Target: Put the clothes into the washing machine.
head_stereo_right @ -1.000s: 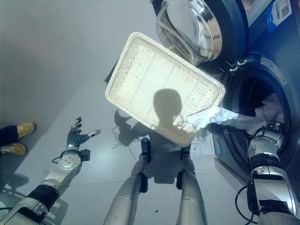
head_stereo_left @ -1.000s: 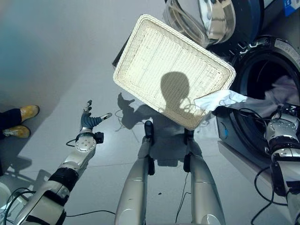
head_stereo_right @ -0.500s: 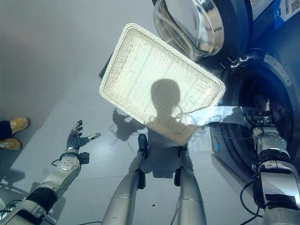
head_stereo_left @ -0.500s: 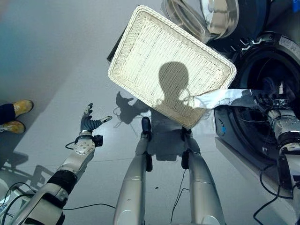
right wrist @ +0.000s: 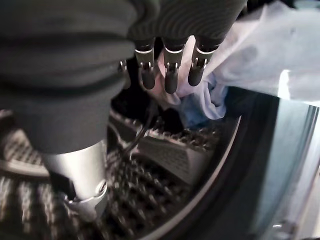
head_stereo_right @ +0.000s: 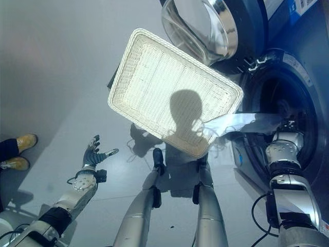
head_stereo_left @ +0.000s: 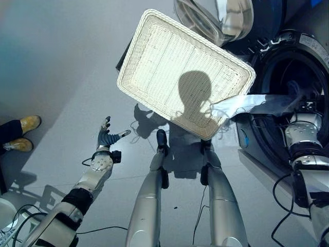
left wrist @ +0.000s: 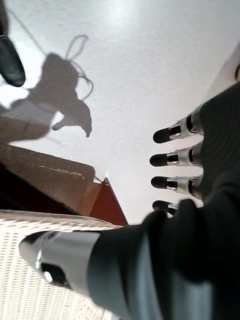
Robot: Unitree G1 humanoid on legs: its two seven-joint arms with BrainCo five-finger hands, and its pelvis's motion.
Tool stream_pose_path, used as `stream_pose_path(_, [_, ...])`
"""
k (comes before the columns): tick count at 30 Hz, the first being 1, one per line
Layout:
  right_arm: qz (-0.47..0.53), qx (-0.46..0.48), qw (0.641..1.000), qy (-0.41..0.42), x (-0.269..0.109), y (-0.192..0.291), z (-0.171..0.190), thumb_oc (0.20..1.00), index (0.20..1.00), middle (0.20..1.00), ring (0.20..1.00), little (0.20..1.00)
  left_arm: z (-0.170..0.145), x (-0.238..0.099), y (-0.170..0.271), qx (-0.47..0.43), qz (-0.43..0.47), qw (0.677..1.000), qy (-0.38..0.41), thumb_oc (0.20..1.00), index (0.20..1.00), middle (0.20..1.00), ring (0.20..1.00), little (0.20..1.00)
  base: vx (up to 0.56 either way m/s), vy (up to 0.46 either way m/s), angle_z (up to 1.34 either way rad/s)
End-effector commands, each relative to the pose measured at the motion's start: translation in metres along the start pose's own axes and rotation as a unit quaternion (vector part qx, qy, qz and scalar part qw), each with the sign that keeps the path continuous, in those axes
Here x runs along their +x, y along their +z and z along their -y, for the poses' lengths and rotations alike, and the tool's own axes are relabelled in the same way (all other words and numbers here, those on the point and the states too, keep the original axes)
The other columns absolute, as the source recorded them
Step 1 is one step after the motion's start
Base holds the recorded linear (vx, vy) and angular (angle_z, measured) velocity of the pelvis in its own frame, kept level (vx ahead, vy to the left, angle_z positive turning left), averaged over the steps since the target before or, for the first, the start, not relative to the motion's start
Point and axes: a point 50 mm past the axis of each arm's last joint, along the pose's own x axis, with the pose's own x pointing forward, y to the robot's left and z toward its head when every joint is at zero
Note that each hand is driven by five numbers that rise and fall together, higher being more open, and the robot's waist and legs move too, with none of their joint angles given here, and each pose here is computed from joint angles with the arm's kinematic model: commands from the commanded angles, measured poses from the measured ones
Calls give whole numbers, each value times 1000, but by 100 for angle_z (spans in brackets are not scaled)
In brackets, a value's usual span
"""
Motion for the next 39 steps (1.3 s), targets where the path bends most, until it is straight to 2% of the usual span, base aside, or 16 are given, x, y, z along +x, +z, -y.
stream_pose_path(1, [42,-70,995,50,-15,2,23,1000,1000,1000,1000,1000,-1,-12,-13,-11,2,999,31,1000,1000,1000,1000,1000,-16,85,-1])
stream_pose_path(6, [-34,-129,985,107,-59,-38,58,1000,1000,1000,1000,1000,9,-23,-23,-46,-2,998,38,1000,1000,1000,1000,1000,-15,115,-9])
stream_pose_path(13, [-107,-162,965,177,-84,-65,66,1000,1000,1000,1000,1000,16,-27,-29,-111,-14,993,37,1000,1000,1000,1000,1000,-20,89,-15])
stream_pose_path(20, [-147,-176,956,184,-90,-79,67,1000,1000,1000,1000,1000,21,-31,-38,-138,-39,989,42,1000,1000,1000,1000,1000,-7,51,-5])
stream_pose_path(26, [-192,-232,928,221,-83,-93,60,1000,1000,1000,1000,1000,27,-34,-47,-138,-66,987,40,1000,1000,1000,1000,1000,4,36,0])
stream_pose_path(33, [-297,-179,920,184,-63,-101,62,1000,1000,1000,1000,1000,25,-26,-45,-127,-68,989,29,1000,1000,1000,1000,1000,10,-33,10])
stream_pose_path(39, [-350,-56,926,130,-51,-99,61,1000,1000,1000,1000,1000,29,-23,-41,-118,-63,991,19,1000,1000,1000,1000,1000,17,-39,8])
